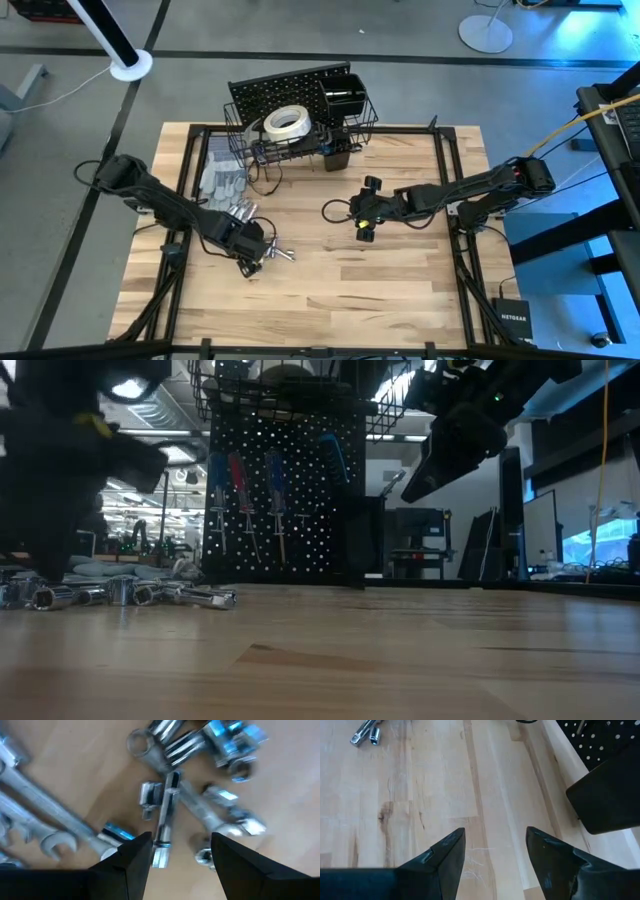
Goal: Hang tools onto peg board
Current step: Put the extension bar into the top black bin on the pegboard
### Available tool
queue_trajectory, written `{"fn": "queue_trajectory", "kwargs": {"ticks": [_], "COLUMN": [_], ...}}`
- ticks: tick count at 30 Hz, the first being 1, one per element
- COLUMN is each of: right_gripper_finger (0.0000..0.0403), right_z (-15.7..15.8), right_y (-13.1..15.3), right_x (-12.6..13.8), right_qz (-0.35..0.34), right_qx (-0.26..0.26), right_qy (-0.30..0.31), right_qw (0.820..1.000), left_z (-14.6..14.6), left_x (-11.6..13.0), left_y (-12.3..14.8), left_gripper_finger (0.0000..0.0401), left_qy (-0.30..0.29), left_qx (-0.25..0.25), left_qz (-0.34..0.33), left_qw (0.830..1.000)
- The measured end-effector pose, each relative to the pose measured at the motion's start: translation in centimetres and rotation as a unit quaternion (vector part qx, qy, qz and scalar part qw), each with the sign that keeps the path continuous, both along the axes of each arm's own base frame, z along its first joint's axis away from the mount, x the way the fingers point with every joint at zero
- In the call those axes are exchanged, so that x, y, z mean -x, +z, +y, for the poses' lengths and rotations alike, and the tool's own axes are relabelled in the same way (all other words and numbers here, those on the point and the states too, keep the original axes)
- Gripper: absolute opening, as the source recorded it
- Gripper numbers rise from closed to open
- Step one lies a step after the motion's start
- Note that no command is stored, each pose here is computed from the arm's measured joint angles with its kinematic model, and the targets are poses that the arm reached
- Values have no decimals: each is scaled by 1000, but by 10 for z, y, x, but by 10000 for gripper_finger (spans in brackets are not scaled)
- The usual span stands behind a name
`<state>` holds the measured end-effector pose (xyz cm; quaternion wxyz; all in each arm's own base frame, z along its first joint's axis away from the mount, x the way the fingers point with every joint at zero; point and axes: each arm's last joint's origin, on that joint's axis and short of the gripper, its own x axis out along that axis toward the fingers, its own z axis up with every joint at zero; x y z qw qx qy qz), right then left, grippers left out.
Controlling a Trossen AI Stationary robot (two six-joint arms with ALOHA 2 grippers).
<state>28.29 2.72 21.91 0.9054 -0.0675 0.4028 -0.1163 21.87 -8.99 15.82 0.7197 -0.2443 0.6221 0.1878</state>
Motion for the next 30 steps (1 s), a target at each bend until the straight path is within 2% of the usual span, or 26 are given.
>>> {"fn": "queue_trajectory", "kwargs": {"ticks": [8, 11, 18, 21, 24, 27, 30], "right_gripper_finger": [215, 215, 215, 215, 215, 215, 215], "right_z": [0, 0, 1, 5, 15, 26, 38], "right_y": [1, 2, 2, 8, 20, 31, 41], "right_x": [-2, -2, -3, 1, 7, 13, 9], "right_qz": [-10, -16, -17, -26, -51, -83, -139], "right_qx": [-1, -2, -8, -17, -22, -29, -41], "right_qy": [0, 0, 5, 19, 37, 58, 82], "right_qw": [1000, 1000, 1000, 999, 998, 994, 986], "left_z": [2, 3, 2, -2, -8, -12, -15], "left_x": [4, 3, 2, 2, -1, 1, 1], "left_y": [-21, -23, -22, -13, 11, 36, 63], "left_gripper_finger": [185, 154, 51, 48, 48, 48, 50], "left_qy": [-8, -15, -36, -58, -68, -73, -69], "left_qx": [-27, -34, -34, -36, -24, -32, -60], "left_qz": [41, 43, 35, 22, -24, -79, -180], "left_qw": [999, 998, 998, 997, 997, 994, 979]}}
